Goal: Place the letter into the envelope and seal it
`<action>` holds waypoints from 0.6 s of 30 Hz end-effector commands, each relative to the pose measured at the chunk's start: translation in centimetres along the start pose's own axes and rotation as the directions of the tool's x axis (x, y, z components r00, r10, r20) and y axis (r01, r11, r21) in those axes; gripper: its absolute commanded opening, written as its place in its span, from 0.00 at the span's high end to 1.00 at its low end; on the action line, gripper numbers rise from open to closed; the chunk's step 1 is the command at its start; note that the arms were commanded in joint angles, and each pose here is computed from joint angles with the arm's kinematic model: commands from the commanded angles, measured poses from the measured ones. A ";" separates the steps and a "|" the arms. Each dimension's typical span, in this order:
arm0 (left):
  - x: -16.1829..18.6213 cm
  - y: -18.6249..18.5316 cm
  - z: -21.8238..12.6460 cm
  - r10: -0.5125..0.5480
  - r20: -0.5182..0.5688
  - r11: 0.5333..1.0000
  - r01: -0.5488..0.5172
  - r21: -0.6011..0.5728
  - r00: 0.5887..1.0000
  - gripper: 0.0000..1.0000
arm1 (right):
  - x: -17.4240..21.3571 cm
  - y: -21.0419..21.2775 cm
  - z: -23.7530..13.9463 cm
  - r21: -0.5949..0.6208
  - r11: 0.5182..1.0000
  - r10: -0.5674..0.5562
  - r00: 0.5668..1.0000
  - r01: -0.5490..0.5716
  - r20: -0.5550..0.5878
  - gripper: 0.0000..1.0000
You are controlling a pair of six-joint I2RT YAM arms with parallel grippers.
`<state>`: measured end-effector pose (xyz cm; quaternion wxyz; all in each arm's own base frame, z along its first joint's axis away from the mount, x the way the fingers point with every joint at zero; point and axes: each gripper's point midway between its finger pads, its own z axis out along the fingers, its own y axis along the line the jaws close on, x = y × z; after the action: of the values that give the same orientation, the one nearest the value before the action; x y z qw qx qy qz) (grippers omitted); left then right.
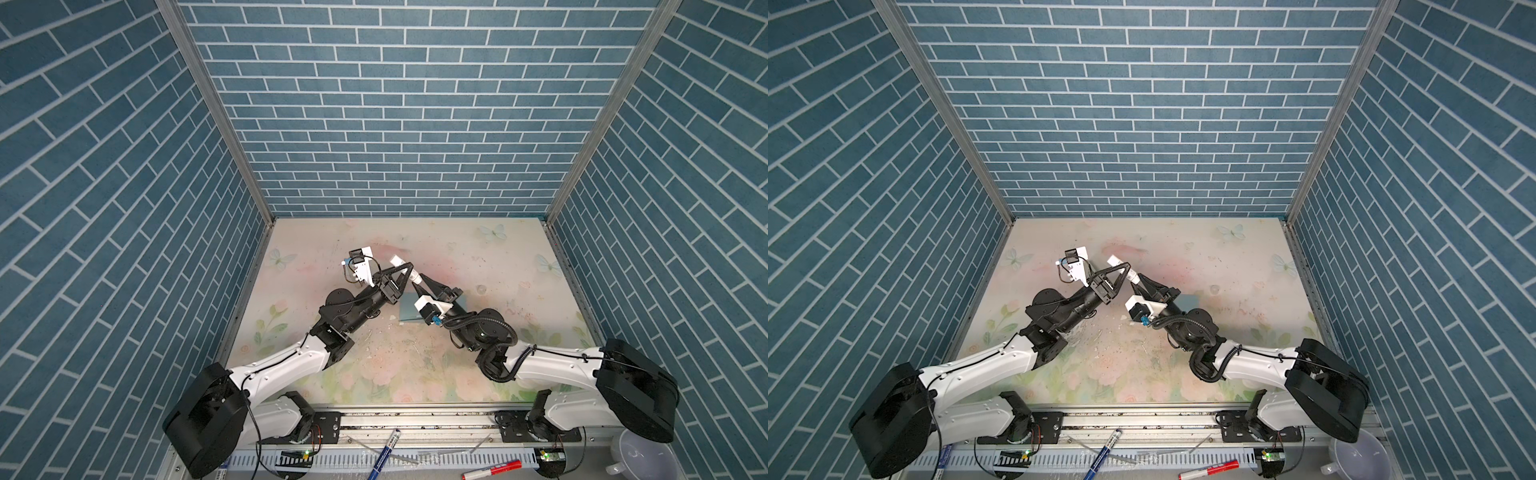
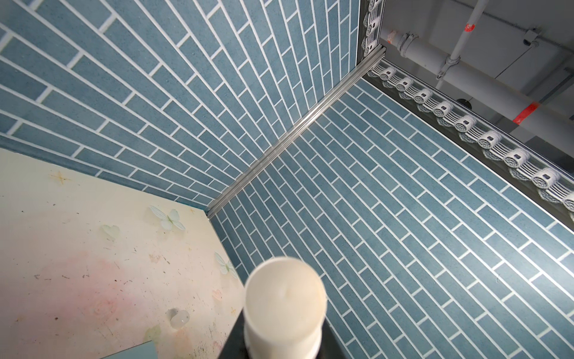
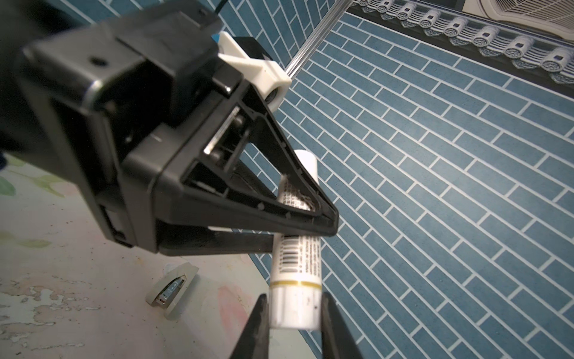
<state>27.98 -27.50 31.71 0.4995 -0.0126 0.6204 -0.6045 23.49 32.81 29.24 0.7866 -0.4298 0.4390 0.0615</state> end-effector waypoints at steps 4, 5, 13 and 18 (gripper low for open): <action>-0.7 -1.9 0.1 0.029 0.011 0.997 -0.030 0.068 1.000 1.00 | -3.7 -4.0 -0.2 -0.112 0.875 0.483 0.867 -0.472 0.121 1.00; -0.6 -2.0 0.1 0.033 0.010 0.997 -0.033 0.074 0.999 1.00 | -3.8 -4.6 -0.2 -0.154 0.817 0.574 0.811 -0.556 0.114 1.00; -0.6 -2.7 0.1 0.056 0.014 0.992 -0.057 0.116 0.998 1.00 | -4.4 -6.9 0.8 -0.309 0.391 0.909 0.417 -0.867 -0.020 1.00; -0.4 -2.6 0.1 0.060 0.013 0.991 -0.061 0.121 0.998 1.00 | -4.0 -8.2 1.1 -0.369 0.189 0.977 0.214 -0.910 -0.028 1.00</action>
<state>27.28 -27.57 34.12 0.5169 0.0062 0.5827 -0.6271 23.62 32.02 31.92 0.5467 -0.2796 0.5522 0.5639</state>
